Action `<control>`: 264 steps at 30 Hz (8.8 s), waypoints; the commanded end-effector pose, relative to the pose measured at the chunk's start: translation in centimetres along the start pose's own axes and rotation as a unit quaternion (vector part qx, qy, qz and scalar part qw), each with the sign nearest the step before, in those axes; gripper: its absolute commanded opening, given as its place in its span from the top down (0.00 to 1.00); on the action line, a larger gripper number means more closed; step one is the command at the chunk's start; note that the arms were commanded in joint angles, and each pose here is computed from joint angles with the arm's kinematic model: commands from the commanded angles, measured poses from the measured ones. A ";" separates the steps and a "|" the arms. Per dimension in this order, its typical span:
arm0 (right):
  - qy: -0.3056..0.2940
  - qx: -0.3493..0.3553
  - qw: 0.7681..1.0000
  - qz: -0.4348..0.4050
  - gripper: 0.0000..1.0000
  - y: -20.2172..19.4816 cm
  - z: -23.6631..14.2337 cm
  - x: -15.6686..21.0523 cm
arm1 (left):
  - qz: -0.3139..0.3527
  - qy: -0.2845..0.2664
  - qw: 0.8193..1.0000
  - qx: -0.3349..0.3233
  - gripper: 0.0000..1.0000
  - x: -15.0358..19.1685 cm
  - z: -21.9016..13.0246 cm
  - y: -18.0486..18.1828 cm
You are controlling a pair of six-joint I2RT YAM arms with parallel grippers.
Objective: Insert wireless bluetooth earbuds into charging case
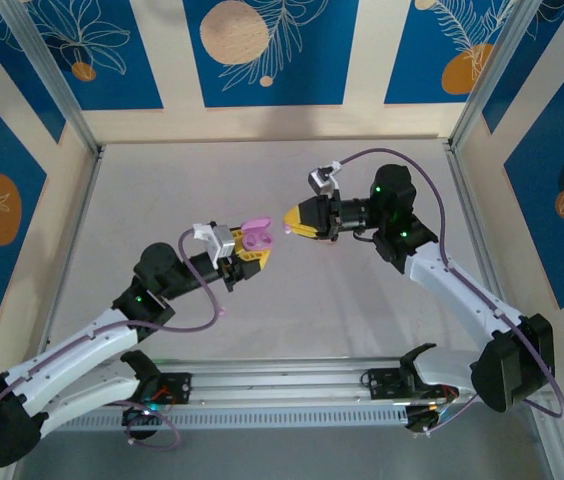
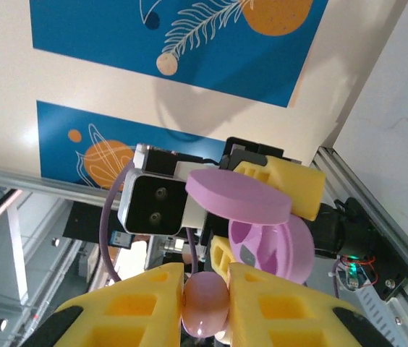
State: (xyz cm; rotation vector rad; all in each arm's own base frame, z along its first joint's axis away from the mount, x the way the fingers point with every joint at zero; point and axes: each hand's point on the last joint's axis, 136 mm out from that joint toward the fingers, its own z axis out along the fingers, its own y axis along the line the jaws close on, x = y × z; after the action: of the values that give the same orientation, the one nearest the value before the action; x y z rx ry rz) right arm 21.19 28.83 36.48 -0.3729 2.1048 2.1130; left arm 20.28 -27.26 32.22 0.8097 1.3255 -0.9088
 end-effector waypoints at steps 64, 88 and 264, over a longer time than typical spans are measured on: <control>-0.023 0.179 0.970 -0.160 0.75 -2.5 3.1 1.1 | -0.007 -0.079 0.996 0.051 0.75 -3.2 -0.3 -1.9; -0.066 0.259 0.952 -0.147 0.73 -4.1 2.5 -0.9 | -0.049 -0.065 0.996 0.043 0.77 -0.9 0.3 -1.2; 0.344 0.516 0.751 -0.227 0.76 -32.6 9.0 7.9 | 0.016 -0.084 0.990 -0.110 0.78 -9.8 -6.0 1.3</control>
State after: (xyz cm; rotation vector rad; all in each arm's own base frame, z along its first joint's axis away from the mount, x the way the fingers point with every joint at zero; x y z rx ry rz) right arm 21.52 39.34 1.98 -1.5767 2.5920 0.3608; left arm 18.74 -20.88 39.82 0.6039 1.2809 -0.7649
